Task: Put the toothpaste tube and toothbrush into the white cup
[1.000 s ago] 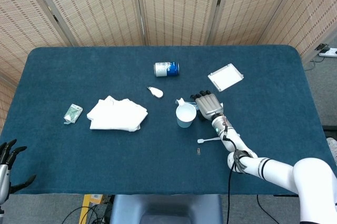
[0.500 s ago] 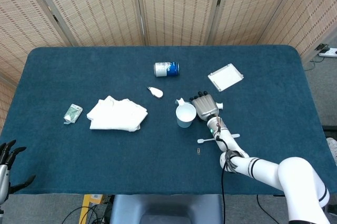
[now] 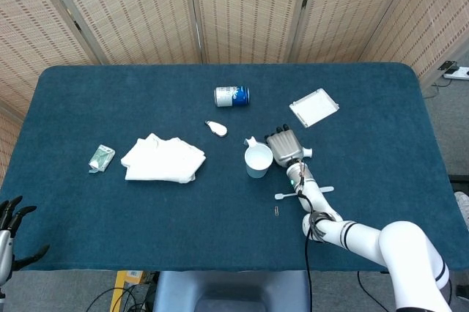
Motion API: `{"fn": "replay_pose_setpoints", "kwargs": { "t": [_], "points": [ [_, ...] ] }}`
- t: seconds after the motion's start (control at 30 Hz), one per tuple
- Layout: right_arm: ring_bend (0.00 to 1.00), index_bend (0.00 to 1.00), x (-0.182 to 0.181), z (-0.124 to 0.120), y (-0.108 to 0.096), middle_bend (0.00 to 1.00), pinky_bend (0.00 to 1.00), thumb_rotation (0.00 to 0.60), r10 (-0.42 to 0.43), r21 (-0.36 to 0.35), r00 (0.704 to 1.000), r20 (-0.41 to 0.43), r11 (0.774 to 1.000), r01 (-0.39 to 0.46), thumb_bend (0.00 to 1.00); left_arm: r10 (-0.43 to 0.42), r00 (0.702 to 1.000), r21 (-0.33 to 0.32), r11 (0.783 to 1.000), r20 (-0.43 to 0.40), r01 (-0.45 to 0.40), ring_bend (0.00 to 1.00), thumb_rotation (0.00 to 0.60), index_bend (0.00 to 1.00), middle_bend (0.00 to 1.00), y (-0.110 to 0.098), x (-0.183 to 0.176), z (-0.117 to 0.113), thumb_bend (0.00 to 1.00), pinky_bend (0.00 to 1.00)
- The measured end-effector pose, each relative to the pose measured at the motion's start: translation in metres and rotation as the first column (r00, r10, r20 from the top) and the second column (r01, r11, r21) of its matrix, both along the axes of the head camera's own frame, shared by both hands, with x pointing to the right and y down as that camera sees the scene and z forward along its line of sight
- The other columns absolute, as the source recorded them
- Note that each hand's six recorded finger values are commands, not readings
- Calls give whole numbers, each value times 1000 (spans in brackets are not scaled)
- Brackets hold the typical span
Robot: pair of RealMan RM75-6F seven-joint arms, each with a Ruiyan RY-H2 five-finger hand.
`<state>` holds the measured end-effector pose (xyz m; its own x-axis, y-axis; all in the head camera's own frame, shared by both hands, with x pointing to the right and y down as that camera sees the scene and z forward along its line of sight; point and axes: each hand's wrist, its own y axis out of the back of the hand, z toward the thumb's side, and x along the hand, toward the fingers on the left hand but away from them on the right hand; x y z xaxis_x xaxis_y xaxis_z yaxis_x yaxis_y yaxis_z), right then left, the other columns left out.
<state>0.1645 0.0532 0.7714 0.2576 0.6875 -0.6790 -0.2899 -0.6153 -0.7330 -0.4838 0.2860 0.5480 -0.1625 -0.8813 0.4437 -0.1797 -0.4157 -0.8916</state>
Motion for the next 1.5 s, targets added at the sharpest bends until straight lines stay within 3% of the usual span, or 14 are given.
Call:
{"fn": "replay_pose_setpoints", "kwargs": {
  "t": [0.4,0.6,0.7,0.9,1.07,1.37,1.43,1.5],
  "points": [
    [349,553,22,-7,-9,566,166,600,55,51,998,41,997,-57,432,0,1000,4,1000,-1,0,36,600,261,99,0,0,-1,205,144],
    [359,568,43,-30,-18,576,166,600,125,85,981,147,987,-139,433,8,1000,11,1000,-1,-8,36,600,260,99,-4,2,-3,204,144],
    [360,568,50,-48,-24,576,166,600,167,94,957,237,977,-194,433,15,1000,16,1000,-2,-15,36,600,260,99,-6,4,-4,205,144],
    [367,576,61,-91,-36,583,166,600,242,80,865,440,949,-306,433,19,1000,17,1000,0,-19,36,600,260,99,-8,6,-6,205,144],
    [367,576,55,-120,-39,583,166,600,278,20,747,604,932,-362,431,24,1000,17,1000,-2,-24,36,600,260,99,-8,8,-6,205,144],
    [368,576,7,-145,-26,583,168,600,322,-165,503,802,929,-332,393,18,1000,23,1000,4,-18,36,600,260,99,-8,7,-10,205,144],
    [368,576,-6,-148,-23,583,169,600,323,-185,464,825,930,-318,391,14,1000,21,1000,5,-14,36,600,260,99,-6,5,-10,205,144],
    [368,576,-16,-148,-20,583,169,600,318,-190,447,836,932,-308,390,12,1000,18,1000,5,-12,36,600,260,99,-5,5,-10,205,144]
  ]
}}
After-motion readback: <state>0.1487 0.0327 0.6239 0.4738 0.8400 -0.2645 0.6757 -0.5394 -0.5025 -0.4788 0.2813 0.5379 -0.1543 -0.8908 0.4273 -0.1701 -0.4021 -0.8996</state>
